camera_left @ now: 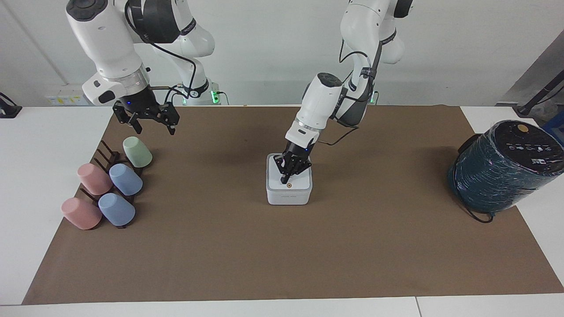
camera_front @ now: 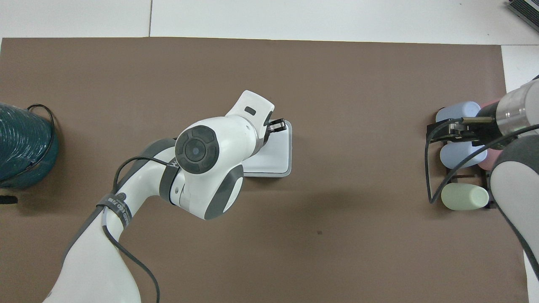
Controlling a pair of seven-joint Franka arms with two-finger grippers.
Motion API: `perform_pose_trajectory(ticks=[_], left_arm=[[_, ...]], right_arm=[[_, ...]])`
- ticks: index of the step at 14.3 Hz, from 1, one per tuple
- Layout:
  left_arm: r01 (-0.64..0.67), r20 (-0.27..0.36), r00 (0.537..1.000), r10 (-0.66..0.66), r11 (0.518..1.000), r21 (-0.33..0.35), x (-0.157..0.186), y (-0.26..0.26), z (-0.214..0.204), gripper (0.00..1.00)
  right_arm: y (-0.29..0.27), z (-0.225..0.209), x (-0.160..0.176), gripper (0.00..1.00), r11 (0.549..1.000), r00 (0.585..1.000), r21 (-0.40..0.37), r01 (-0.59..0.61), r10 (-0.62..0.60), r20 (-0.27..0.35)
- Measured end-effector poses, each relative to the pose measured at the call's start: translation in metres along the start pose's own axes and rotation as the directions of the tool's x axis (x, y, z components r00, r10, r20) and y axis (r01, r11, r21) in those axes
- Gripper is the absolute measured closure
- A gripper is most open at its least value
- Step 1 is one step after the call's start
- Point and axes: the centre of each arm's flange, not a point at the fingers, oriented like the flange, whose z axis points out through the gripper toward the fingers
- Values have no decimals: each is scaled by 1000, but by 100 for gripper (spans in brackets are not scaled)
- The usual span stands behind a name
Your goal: Close trash can lid
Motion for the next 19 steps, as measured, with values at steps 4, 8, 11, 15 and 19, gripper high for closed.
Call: perform_pose_trajectory(ticks=[4,8,11,15,19], left_arm=[[50,99,993,-60,994,97,67,-12,-84,92],[-51,171,985,22,985,164,111,-72,-146,92],[-168,219,967,128,970,173,136,-141,-205,88],[-311,285,928,238,919,242,151,-216,-251,84],[-357,307,917,256,870,341,146,-226,-266,63]], right_arm=[[0,0,0,0,1000,1000,0,0,0,0],[0,0,0,0,1000,1000,0,0,0,0],[0,0,0,0,1000,1000,0,0,0,0],[0,0,0,0,1000,1000,0,0,0,0],[0,0,0,0,1000,1000,0,0,0,0]])
